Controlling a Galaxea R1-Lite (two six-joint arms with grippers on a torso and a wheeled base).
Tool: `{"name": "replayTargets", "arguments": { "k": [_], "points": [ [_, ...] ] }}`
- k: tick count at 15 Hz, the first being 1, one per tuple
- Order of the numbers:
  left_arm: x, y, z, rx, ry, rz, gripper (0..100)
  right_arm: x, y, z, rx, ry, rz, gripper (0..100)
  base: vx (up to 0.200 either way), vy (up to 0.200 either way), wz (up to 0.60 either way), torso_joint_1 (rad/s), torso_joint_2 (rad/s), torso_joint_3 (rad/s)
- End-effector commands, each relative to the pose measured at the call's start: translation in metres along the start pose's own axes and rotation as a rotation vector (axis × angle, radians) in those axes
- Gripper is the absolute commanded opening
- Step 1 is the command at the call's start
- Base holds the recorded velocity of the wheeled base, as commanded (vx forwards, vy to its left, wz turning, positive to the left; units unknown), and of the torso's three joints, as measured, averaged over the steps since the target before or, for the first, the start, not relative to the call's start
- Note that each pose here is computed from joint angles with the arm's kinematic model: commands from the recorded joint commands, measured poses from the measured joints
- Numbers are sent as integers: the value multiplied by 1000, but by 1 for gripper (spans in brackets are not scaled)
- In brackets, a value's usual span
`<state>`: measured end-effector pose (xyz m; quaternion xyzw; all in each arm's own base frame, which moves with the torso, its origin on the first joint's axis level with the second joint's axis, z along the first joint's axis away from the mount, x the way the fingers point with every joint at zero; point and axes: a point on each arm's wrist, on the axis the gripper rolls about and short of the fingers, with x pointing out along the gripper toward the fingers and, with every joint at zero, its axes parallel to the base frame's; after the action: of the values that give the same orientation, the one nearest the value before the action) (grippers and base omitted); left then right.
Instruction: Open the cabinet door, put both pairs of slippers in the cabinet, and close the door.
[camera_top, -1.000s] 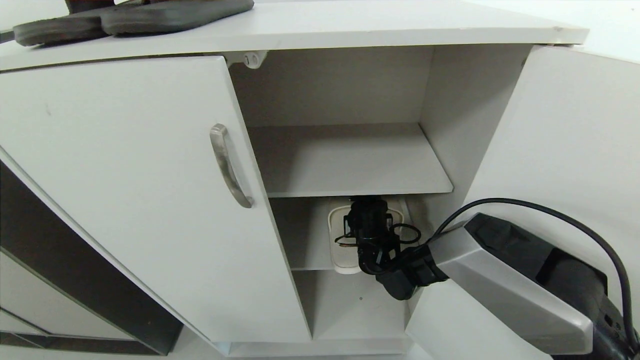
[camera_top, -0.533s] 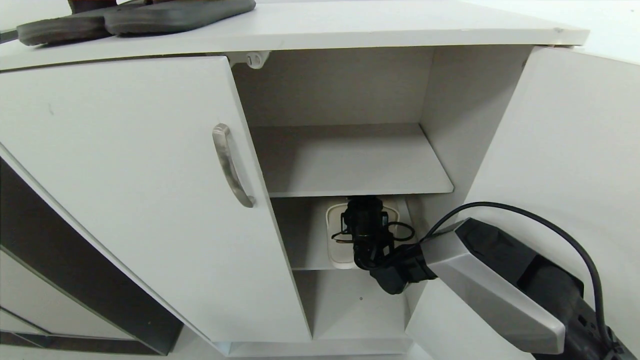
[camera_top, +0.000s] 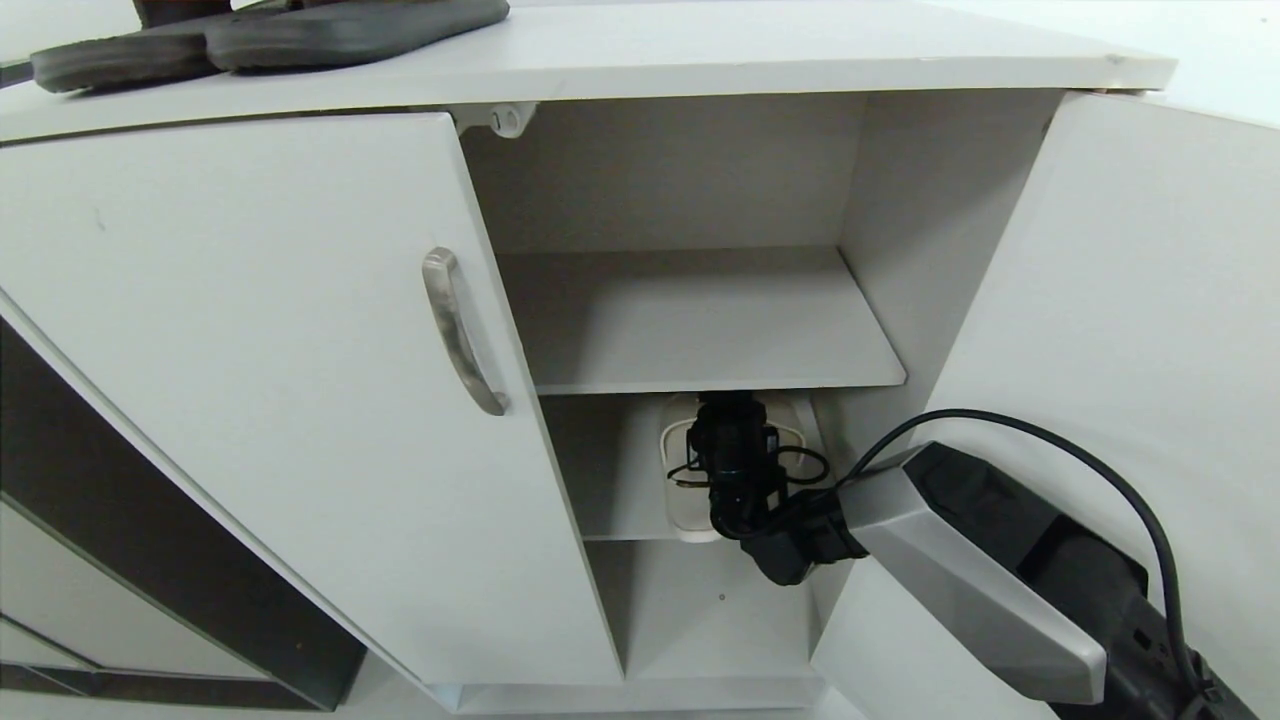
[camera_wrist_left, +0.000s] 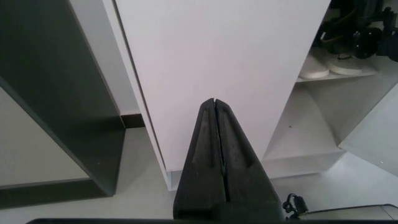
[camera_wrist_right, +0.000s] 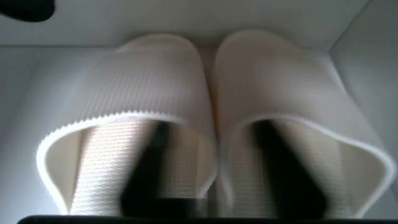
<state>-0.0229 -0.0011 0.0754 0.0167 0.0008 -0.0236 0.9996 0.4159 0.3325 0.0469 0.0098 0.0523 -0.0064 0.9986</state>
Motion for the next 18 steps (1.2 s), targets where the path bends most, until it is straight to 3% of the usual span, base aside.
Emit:
{"name": "replayTargets", "arguments": {
  "k": [1, 8, 12, 18],
  "points": [
    [0, 0, 0, -1, 2, 0, 0, -2, -1, -2, -8, 10, 1, 100, 0, 0, 0, 0, 0, 0],
    [0, 0, 0, -3, 2, 0, 0, -59, -18, 25, 13, 35, 42, 100, 0, 0, 0, 0, 0, 0],
    [0, 0, 0, -3, 2, 0, 0, -124, -40, 20, -37, 94, 187, 100, -200, 0, 0, 5, 1, 2],
    [0, 0, 0, -6, 1, 3, 0, -162, -52, 42, -18, 66, 326, 100, -167, 0, 0, 0, 0, 2]
  ]
}}
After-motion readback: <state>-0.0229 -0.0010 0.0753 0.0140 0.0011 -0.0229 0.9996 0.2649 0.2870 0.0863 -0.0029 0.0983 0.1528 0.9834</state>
